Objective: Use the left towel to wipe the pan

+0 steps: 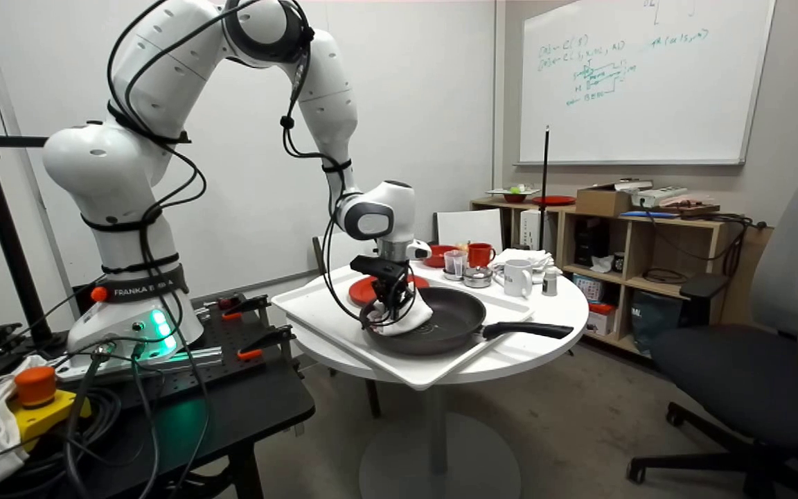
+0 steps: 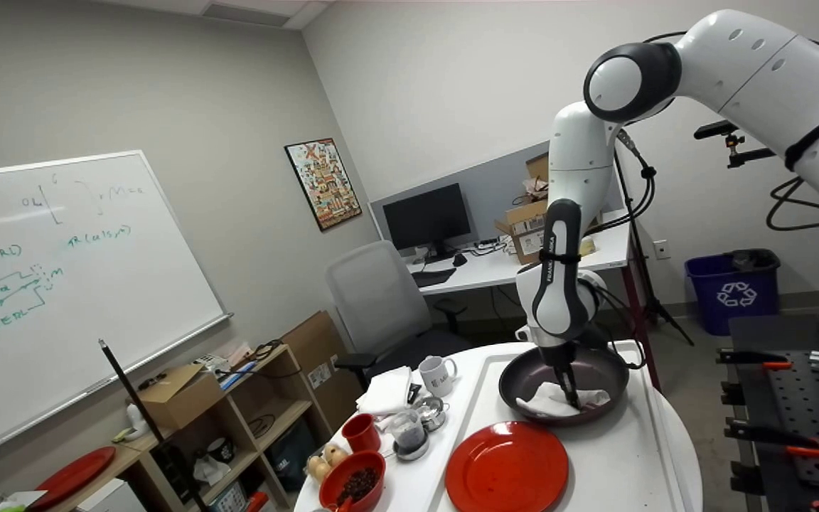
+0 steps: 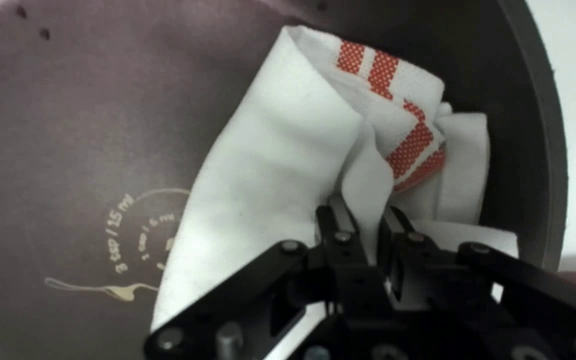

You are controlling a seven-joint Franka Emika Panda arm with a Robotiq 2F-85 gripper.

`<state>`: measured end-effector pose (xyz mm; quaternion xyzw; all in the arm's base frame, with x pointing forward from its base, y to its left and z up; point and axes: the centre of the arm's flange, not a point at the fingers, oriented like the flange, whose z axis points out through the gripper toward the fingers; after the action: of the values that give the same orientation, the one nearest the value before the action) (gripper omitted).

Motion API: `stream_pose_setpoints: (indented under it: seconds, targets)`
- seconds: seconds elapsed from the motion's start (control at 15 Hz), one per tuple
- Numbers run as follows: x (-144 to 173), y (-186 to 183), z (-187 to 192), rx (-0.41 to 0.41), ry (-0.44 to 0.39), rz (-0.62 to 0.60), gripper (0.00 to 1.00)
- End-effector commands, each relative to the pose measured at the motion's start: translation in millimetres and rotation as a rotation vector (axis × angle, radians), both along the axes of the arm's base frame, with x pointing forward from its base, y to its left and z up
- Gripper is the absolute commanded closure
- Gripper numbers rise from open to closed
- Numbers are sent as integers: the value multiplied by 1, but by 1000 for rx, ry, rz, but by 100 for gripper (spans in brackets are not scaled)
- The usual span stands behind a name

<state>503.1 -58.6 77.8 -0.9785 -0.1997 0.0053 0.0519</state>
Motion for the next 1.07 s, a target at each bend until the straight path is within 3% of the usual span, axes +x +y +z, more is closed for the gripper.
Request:
stream_pose_setpoints:
  seconds: [0.0, 0.47, 1.0]
  targets:
    - [-35, -20, 8, -43, -5, -4, 97]
    - [-35, -57, 8, -138, 1, -72, 97]
    - [-37, -21, -10, -177, 37, 48, 97]
